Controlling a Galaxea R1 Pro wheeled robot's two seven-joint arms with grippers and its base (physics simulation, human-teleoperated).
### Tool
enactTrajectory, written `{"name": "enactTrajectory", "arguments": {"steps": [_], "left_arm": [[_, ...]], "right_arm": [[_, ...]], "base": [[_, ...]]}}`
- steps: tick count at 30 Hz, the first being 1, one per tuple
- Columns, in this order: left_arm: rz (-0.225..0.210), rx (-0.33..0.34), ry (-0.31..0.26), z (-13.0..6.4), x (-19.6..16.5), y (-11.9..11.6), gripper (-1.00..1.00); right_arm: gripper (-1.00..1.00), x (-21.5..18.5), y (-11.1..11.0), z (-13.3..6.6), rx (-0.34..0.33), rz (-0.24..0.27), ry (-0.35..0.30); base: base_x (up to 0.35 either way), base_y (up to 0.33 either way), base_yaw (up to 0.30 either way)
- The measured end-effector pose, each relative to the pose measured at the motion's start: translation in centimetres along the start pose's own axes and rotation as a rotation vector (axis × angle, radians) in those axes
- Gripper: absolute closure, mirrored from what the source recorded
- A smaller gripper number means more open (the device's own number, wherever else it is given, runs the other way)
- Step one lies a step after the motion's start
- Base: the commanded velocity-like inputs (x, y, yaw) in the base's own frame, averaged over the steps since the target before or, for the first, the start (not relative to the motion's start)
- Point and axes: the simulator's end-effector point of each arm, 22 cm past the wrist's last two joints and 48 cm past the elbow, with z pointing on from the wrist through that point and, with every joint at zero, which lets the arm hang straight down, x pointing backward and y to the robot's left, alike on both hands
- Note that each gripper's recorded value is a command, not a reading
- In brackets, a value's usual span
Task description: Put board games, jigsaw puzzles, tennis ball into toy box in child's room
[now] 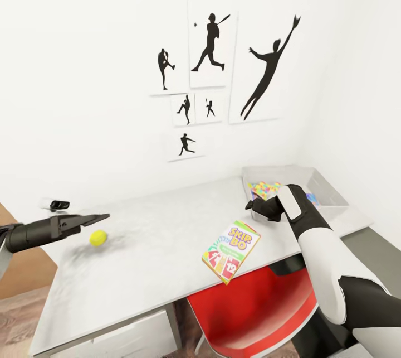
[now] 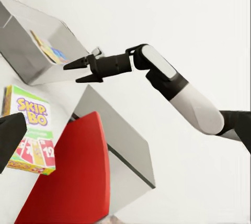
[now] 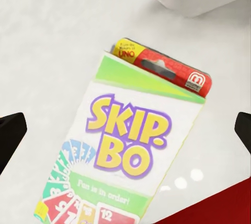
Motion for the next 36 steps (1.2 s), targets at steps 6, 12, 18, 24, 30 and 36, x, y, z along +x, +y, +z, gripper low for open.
{"name": "enactTrajectory", "arguments": {"steps": [6,12,18,24,30,36], "left_arm": [[-0.008,0.039,-0.004,0.4,0.4,-0.7,-1.00],[-0.016,0.043,-0.003,0.5,0.7,-0.4,-1.00],[-0.026,0.039,-0.003,0.5,0.9,0.1,-1.00],[-0.036,0.036,-0.001,0.5,1.1,0.6,-1.00],[-0.045,0.033,0.001,0.5,1.4,1.1,-1.00],[-0.055,0.029,0.002,0.5,1.6,1.6,-1.00]], "right_arm": [[-1.00,0.3,-0.2,0.6,0.004,0.000,0.009],[-1.00,0.6,-0.3,1.2,0.008,0.001,0.018],[-1.00,0.9,-0.6,1.7,0.013,0.002,0.027],[-1.00,1.2,-0.9,2.3,0.018,0.004,0.035],[-1.00,0.6,-1.2,2.8,0.024,0.018,0.006],[-1.00,0.3,-1.7,3.4,0.035,0.031,-0.014]], "base": [[0.035,0.000,0.000],[0.004,0.000,0.000],[0.000,0.000,0.000],[0.000,0.000,0.000],[0.000,0.000,0.000],[0.000,0.000,0.000]]}}
